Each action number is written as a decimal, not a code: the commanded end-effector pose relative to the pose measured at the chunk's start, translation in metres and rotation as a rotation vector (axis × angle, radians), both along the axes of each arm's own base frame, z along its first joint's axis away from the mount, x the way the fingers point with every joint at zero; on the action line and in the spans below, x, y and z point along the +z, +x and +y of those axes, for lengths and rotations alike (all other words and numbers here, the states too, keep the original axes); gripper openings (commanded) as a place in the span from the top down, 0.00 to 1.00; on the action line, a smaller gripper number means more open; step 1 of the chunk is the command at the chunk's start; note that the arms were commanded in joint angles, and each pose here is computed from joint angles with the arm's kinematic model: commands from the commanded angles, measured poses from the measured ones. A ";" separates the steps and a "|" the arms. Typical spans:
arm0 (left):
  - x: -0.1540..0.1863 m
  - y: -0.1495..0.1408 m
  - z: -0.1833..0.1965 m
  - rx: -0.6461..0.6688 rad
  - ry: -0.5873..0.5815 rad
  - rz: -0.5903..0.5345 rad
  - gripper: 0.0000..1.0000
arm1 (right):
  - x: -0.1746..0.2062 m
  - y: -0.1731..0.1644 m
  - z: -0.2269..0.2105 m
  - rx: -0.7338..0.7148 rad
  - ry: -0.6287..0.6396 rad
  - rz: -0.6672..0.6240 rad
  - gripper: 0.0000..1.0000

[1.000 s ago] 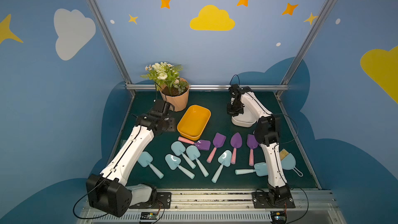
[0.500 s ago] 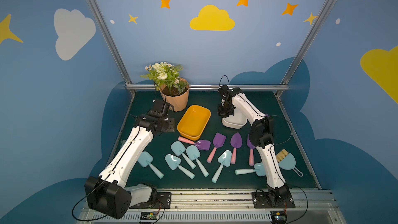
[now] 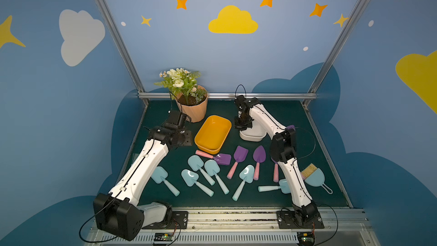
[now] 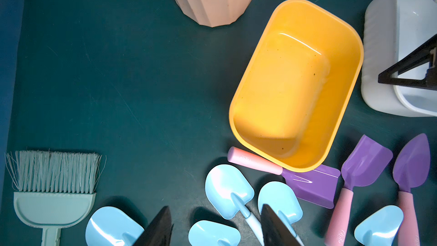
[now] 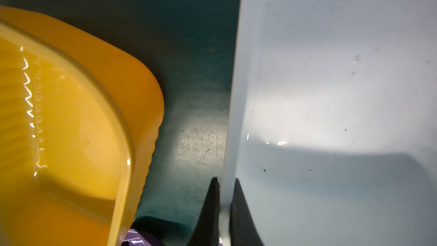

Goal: Sort the small shovels by color and place them into the storage box
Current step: Move the storage box to the center of the board.

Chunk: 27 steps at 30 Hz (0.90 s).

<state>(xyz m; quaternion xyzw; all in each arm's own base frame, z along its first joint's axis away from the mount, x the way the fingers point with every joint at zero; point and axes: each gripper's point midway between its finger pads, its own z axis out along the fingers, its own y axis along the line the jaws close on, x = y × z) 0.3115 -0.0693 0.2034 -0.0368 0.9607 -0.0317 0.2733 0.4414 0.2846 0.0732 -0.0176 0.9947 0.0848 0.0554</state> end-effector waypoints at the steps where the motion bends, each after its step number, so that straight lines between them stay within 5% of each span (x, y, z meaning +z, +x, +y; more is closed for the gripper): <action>1: 0.004 -0.005 0.001 0.008 -0.014 -0.009 0.47 | 0.001 -0.006 0.014 0.005 0.037 0.020 0.90; 11: 0.013 -0.007 -0.002 -0.008 -0.042 -0.037 0.47 | 0.058 -0.006 0.008 0.023 0.015 -0.112 0.44; 19: 0.033 -0.012 -0.013 -0.059 -0.068 -0.119 0.54 | 0.157 -0.026 -0.026 0.032 -0.032 -0.334 0.41; 27: 0.009 0.017 -0.042 -0.156 -0.105 -0.067 0.45 | 0.170 -0.085 -0.062 0.010 -0.034 -0.288 0.40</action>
